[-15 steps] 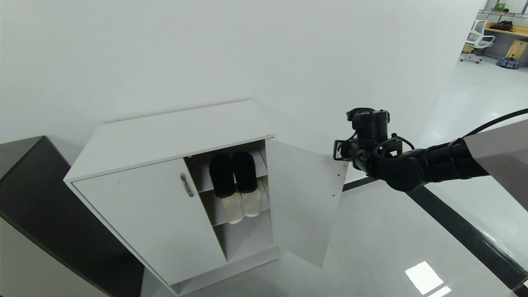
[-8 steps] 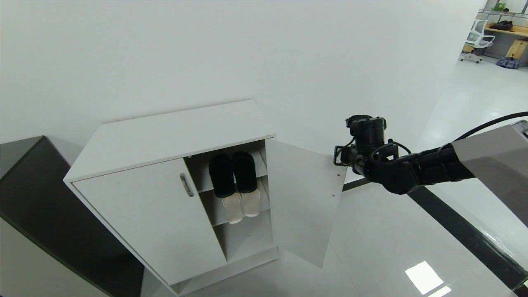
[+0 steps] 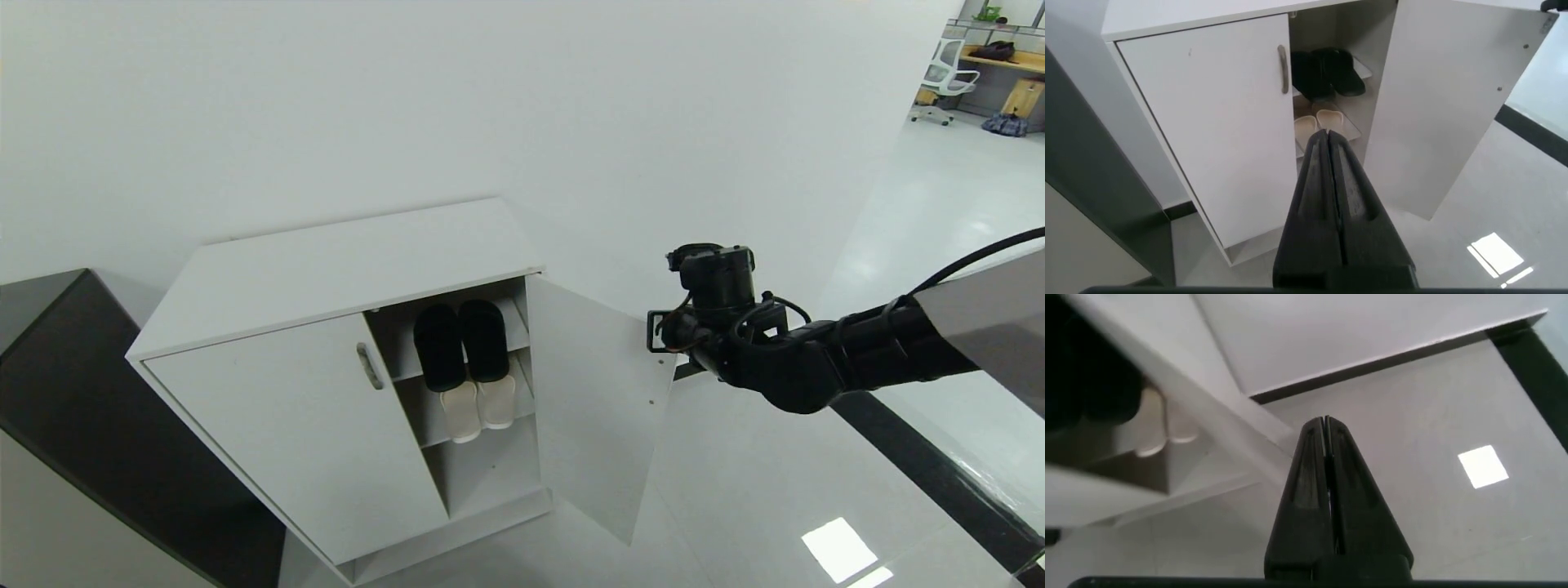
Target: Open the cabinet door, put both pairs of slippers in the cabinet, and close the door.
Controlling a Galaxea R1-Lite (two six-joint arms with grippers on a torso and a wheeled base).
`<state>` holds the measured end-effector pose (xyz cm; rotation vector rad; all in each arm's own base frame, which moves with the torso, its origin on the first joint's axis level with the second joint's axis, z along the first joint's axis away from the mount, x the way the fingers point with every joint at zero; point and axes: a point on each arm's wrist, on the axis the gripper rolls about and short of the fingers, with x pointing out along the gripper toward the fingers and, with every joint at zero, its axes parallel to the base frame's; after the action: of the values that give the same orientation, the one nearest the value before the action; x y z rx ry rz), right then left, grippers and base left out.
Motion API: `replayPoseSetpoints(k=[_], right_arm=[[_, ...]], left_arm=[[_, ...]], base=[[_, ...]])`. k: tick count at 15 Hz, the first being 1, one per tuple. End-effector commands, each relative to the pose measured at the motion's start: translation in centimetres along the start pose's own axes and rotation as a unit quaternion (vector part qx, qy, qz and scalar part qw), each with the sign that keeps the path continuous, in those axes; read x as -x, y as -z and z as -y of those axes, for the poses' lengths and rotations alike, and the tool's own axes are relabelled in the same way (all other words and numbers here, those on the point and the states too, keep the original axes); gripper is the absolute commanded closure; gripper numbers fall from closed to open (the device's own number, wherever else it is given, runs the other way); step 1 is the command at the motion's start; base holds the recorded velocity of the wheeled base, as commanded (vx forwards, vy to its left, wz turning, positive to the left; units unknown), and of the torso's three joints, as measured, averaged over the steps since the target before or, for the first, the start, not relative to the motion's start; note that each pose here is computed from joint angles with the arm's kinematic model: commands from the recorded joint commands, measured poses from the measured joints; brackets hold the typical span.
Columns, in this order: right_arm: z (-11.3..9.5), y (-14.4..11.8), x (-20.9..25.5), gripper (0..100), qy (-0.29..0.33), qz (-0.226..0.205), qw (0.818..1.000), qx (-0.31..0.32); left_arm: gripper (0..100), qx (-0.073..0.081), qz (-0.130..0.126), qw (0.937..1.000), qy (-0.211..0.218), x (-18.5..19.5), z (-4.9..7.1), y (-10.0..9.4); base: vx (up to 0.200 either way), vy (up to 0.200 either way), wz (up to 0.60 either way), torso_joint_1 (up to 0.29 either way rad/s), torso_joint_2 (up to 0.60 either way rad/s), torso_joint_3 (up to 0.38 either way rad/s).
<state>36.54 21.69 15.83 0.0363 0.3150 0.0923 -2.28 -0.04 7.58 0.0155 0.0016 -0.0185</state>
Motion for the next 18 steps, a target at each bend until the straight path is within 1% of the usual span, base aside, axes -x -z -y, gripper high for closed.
replayPoseSetpoints(k=[1,3,5,7,8,10,11,13,18], right_arm=[[-1.7,-0.6,3.8,100,-0.037,0.007,0.999,0.006],[-2.8,-0.3,6.0,100,-0.063,0.005,0.998,0.014],[-3.4,-0.2,7.4,100,-0.085,0.001,0.996,0.019],[-3.1,0.0,6.6,100,-0.082,-0.003,0.996,0.019],[-2.8,0.4,5.7,100,-0.074,-0.009,0.997,0.020],[-2.8,1.8,4.5,100,-0.065,-0.027,0.997,0.026],[-3.1,2.8,3.7,100,-0.063,-0.037,0.997,0.031],[-3.6,3.5,3.1,100,-0.067,-0.032,0.997,0.031],[-6.0,4.6,4.8,100,-0.105,-0.041,0.993,0.046]], left_arm=[[100,0.000,-0.001,1.0000,0.000,0.0,0.0,0.0],[100,0.000,-0.001,1.0000,0.000,0.0,0.0,0.0],[100,0.000,0.000,1.0000,0.000,0.0,0.0,0.0],[100,0.000,-0.001,1.0000,0.000,0.0,0.0,0.0],[100,0.000,-0.001,1.0000,0.000,0.0,0.0,0.0],[100,0.000,0.000,1.0000,0.000,0.0,0.0,0.0],[100,0.000,-0.001,1.0000,0.001,0.0,0.0,0.0],[100,0.000,-0.001,1.0000,0.000,0.0,0.0,0.0],[100,0.000,0.000,1.0000,0.000,0.0,0.0,0.0]], base=[[0.000,0.000,0.00,0.000,0.00,0.000],[0.000,0.000,0.00,0.000,0.00,0.000],[0.000,0.000,0.00,0.000,0.00,0.000],[0.000,0.000,0.00,0.000,0.00,0.000],[0.000,0.000,0.00,0.000,0.00,0.000],[0.000,0.000,0.00,0.000,0.00,0.000],[0.000,0.000,0.00,0.000,0.00,0.000],[0.000,0.000,0.00,0.000,0.00,0.000],[0.000,0.000,0.00,0.000,0.00,0.000]])
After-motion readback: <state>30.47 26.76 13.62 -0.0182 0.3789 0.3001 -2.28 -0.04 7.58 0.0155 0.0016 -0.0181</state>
